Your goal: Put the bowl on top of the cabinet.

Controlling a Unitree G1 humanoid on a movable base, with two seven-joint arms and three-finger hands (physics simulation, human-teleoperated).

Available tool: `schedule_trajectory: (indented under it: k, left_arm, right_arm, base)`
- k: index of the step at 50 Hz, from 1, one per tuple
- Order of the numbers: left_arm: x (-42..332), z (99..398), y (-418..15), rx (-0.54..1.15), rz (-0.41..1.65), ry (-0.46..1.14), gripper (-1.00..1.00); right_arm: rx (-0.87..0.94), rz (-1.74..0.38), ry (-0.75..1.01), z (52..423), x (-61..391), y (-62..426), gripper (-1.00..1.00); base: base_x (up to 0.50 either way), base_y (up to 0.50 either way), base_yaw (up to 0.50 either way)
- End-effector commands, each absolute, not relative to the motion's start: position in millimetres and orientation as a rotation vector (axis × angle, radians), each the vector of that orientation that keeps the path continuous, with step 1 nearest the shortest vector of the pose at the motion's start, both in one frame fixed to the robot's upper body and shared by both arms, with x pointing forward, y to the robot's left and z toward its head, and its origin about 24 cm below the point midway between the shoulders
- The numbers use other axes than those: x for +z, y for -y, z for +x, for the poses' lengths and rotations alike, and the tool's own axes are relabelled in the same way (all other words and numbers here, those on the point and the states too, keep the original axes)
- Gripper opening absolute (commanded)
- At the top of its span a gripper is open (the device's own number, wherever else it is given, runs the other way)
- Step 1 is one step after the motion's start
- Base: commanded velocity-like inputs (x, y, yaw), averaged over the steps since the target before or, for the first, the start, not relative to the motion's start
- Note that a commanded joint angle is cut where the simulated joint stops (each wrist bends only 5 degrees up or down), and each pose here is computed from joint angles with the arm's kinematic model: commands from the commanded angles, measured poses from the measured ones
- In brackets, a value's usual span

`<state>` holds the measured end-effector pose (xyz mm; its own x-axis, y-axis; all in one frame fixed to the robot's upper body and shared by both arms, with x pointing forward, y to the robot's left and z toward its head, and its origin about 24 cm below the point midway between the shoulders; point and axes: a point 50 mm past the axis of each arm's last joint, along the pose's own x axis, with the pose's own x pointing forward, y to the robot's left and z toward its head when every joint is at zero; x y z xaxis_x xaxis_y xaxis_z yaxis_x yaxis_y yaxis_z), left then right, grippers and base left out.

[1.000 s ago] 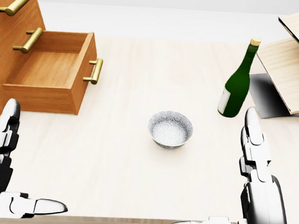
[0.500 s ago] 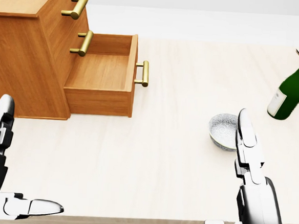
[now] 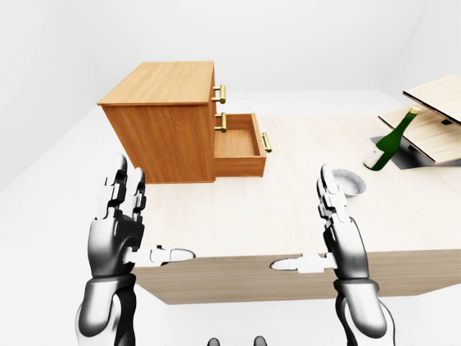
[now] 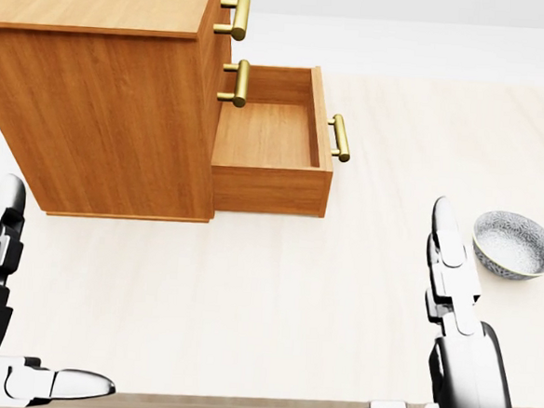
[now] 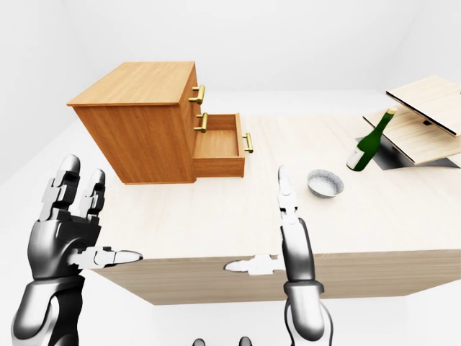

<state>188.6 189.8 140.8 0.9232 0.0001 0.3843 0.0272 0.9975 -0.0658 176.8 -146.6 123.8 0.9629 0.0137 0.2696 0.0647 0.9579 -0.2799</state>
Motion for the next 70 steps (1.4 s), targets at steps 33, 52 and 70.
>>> schedule_trajectory:
  k: [33, 52, 70]
  left_arm:
    - [134, 195, -187, -0.011, -0.083, 0.367, 1.00]
    - [139, 191, -189, -0.009, -0.083, 0.388, 1.00]
    - [137, 192, -187, -0.015, -0.084, 0.383, 1.00]
  right_arm:
    - [-0.029, -0.342, 0.250, 180, 119, 150, 1.00]
    - [-0.041, -0.271, 0.288, 179, 126, 148, 1.00]
    - [-0.093, -0.637, 0.313, 162, 159, 188, 1.00]
  base:
    - [0.42, 0.00, 0.00]
    - [0.43, 0.00, 0.00]
    - [0.00, 0.00, 0.00]
